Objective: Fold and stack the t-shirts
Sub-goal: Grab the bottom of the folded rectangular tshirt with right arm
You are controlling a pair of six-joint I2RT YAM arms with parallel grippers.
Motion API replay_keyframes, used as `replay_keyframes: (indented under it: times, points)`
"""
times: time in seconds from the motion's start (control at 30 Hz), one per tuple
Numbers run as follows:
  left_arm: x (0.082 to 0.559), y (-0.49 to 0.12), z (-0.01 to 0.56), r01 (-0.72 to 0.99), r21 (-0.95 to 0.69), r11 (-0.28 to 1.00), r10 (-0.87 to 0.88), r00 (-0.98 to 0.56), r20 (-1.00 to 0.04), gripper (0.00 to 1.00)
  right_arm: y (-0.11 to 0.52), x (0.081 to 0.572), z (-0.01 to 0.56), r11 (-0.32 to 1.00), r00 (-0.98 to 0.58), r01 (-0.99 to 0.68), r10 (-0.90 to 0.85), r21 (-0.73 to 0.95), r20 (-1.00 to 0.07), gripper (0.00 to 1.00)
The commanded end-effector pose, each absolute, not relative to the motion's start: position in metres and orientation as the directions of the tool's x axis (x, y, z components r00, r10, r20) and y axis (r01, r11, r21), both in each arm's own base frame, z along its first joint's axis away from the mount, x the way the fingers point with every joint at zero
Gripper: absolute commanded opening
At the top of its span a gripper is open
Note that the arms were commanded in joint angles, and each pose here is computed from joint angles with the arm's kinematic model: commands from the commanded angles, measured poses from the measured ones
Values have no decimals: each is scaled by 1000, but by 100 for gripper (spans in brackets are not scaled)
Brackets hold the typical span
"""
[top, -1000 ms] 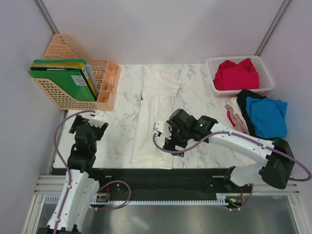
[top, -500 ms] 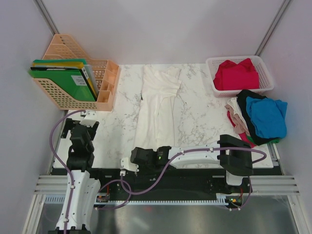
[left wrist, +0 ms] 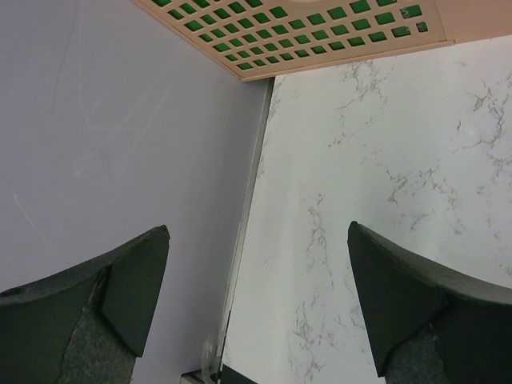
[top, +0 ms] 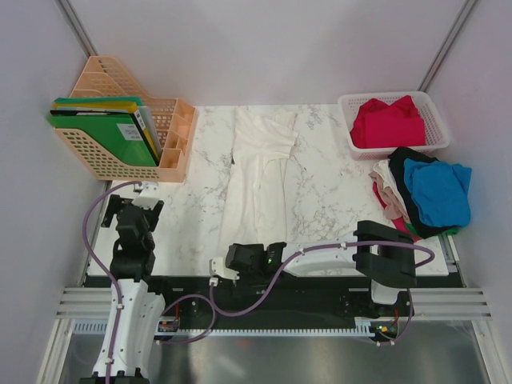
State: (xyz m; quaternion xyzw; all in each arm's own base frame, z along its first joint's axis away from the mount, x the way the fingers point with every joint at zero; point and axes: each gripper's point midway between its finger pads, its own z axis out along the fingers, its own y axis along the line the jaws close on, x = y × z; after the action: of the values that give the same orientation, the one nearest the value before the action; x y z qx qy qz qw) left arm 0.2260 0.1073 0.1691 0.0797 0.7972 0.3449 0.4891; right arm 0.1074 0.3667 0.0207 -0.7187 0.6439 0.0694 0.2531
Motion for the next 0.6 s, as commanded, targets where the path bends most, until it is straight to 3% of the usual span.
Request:
replay_keyframes:
  times: [0.0, 0.03, 0.17, 0.37, 0.43, 0.47, 0.57]
  points:
    - [230, 106, 176, -241, 600, 763, 446, -475, -758, 100, 372, 112, 34, -1, 149, -955, -866, -296, -477, 98]
    - [230, 107, 176, -242, 601, 762, 447, -474, -758, 100, 372, 112, 32, 3, 143, -956, -867, -292, -477, 98]
    - [229, 108, 176, -246, 605, 757, 448, -479, -755, 100, 373, 111, 24, 8, 132, -960, -871, -281, -474, 66]
    - [229, 108, 174, -239, 605, 760, 449, -480, -754, 100, 372, 115, 20, -2, 146, -954, -878, -301, -456, 33]
    - [229, 107, 174, -236, 606, 759, 452, -478, -753, 100, 372, 116, 20, 0, 146, -951, -880, -309, -452, 31]
    - [229, 107, 173, -236, 605, 760, 451, -479, -753, 100, 372, 116, 19, -3, 149, -951, -881, -309, -450, 26]
    - [229, 106, 173, -230, 606, 761, 455, -477, -752, 100, 372, 114, 15, -5, 142, -955, -885, -296, -444, 27]
